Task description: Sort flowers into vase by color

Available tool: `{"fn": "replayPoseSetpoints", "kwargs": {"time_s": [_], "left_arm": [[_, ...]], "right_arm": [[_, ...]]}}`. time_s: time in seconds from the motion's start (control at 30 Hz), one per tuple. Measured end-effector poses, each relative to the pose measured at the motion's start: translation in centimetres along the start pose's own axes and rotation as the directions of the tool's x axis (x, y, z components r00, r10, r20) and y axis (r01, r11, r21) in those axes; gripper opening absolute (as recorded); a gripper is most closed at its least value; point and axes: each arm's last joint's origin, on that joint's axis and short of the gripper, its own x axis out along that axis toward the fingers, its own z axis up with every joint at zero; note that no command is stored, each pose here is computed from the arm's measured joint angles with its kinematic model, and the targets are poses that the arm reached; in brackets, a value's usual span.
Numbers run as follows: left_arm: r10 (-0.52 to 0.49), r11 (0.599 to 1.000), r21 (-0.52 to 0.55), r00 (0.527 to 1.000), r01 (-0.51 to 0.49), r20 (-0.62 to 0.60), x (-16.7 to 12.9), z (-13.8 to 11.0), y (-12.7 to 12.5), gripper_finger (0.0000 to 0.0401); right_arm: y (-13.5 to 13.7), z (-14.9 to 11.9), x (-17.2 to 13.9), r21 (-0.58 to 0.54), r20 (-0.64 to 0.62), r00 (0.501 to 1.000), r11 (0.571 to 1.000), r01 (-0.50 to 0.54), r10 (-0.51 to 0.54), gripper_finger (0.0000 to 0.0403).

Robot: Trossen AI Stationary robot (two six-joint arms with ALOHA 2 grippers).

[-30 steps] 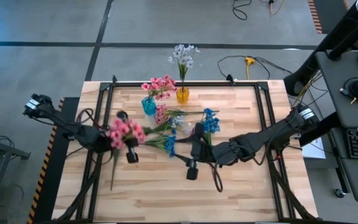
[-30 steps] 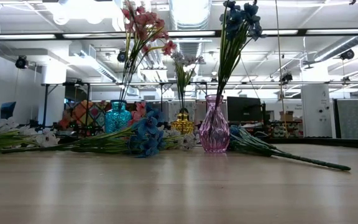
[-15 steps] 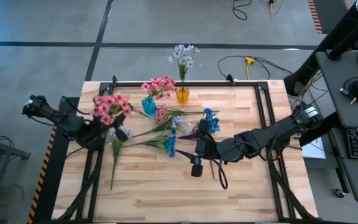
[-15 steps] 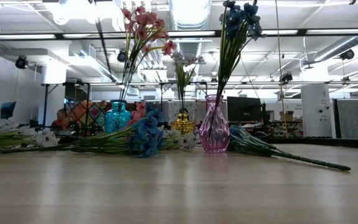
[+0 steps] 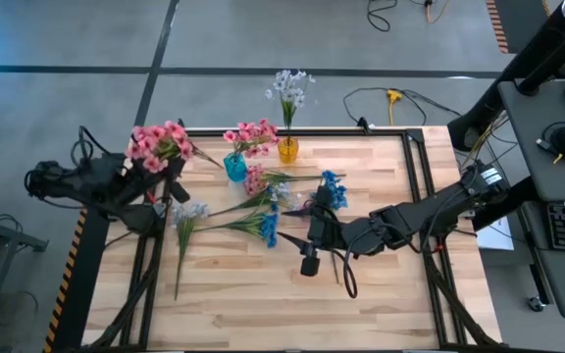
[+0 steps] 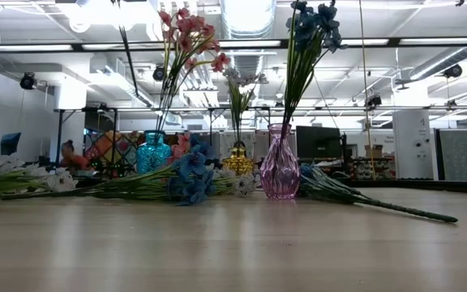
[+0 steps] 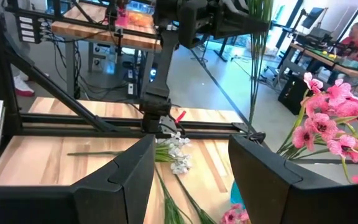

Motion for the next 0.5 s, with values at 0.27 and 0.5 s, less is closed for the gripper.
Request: {"fn": "replayPoseSetpoints", "kwargs": {"time_s": [0.27,0.5], "left_arm": [[-0.004,1.0,0.028,1.0,0.004,-0.017,1.2,-0.7,0.9,0.0036],[0.03,0.998,0.057,0.999,-0.027,-0.045,2.5,-1.3,1.5,0.0036]], "right_arm": [[-0.5,0.0,0.3,0.004,-0.003,1.0,1.0,0.015,-0.015,0.0196],[-0.7,-0.1,0.5,0.005,-0.005,1.0,1.0,0.021,-0.021,0.0196]]}}
